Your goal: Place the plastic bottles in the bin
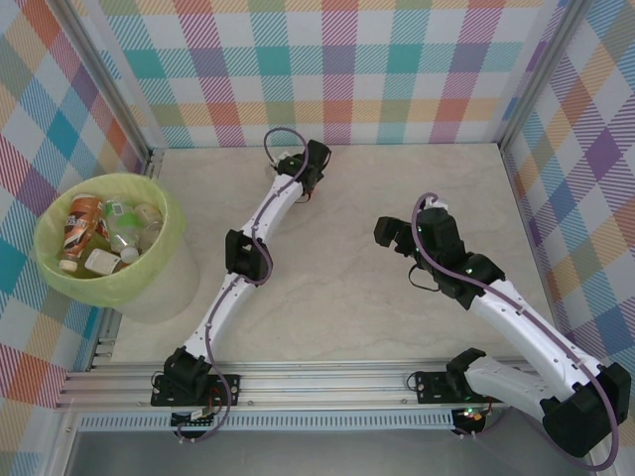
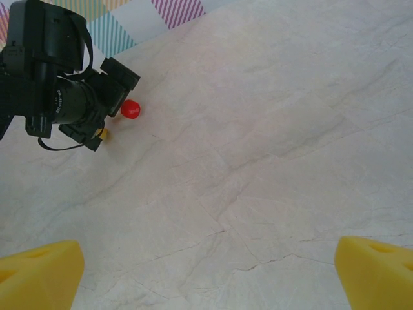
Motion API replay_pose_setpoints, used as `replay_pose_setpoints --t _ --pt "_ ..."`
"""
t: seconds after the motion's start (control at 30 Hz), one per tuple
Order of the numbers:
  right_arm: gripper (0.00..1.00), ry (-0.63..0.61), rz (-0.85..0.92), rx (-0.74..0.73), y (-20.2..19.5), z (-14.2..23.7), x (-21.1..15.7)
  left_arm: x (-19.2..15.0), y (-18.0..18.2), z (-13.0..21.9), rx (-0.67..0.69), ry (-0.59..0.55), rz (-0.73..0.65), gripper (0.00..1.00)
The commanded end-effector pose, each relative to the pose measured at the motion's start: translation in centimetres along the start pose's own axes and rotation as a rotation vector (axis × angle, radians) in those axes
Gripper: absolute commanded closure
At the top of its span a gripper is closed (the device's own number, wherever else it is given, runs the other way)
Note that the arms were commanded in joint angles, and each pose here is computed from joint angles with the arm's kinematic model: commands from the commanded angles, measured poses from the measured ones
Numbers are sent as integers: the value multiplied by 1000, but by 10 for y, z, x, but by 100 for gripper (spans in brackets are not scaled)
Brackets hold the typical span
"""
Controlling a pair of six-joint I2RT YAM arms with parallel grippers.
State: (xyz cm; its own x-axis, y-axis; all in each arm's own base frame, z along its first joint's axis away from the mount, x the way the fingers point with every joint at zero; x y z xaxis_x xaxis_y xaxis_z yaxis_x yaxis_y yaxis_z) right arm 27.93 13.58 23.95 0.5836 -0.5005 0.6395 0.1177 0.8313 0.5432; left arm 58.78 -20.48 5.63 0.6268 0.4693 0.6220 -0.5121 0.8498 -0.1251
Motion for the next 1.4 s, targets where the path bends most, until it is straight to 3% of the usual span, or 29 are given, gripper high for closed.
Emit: replay_pose_setpoints --t 0.0,0.13,0.37,0.63,0.83,0.97,1.23,1.37 --pt "0 2 8 -8 -3 0 0 22 -8 -5 -82 -46 53 0" --pt "0 8 3 -17 -5 -1 -2 19 -11 -18 -117 -24 17 0" --pt "0 11 -7 -12 -5 0 -3 17 -7 -20 -105 -14 -163 12" --pt "0 9 -7 -15 -5 -3 -4 12 -9 -14 -140 26 -321 45" --pt "0 15 -7 -9 -3 -5 -3 13 -22 -1 -229 47 -379 56" --pt "0 16 -6 -10 -3 -5 -4 23 -35 25 -298 26 -456 58" --pt "0 17 -13 -5 -1 -14 -6 55 -45 115 -387 -56 -689 60" --pt "0 23 -13 -4 3 -27 -7 67 -38 156 -398 -71 -713 62"
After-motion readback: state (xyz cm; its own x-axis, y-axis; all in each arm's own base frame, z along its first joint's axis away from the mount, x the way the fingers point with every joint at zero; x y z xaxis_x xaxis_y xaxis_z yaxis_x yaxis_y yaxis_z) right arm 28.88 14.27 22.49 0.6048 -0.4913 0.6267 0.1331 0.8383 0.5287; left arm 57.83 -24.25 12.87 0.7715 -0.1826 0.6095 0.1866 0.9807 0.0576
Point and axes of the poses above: each hand's point on the last joint's axis, 136 mm out from that joint toward the fingers, its own z axis back along the fingers, its own y axis along the line the jaws close on, x = y × z, the point moved 2 cm from there along z, back along the fingers, and after that the axes turned 12 degrees about -z, right-handed, at the moved point
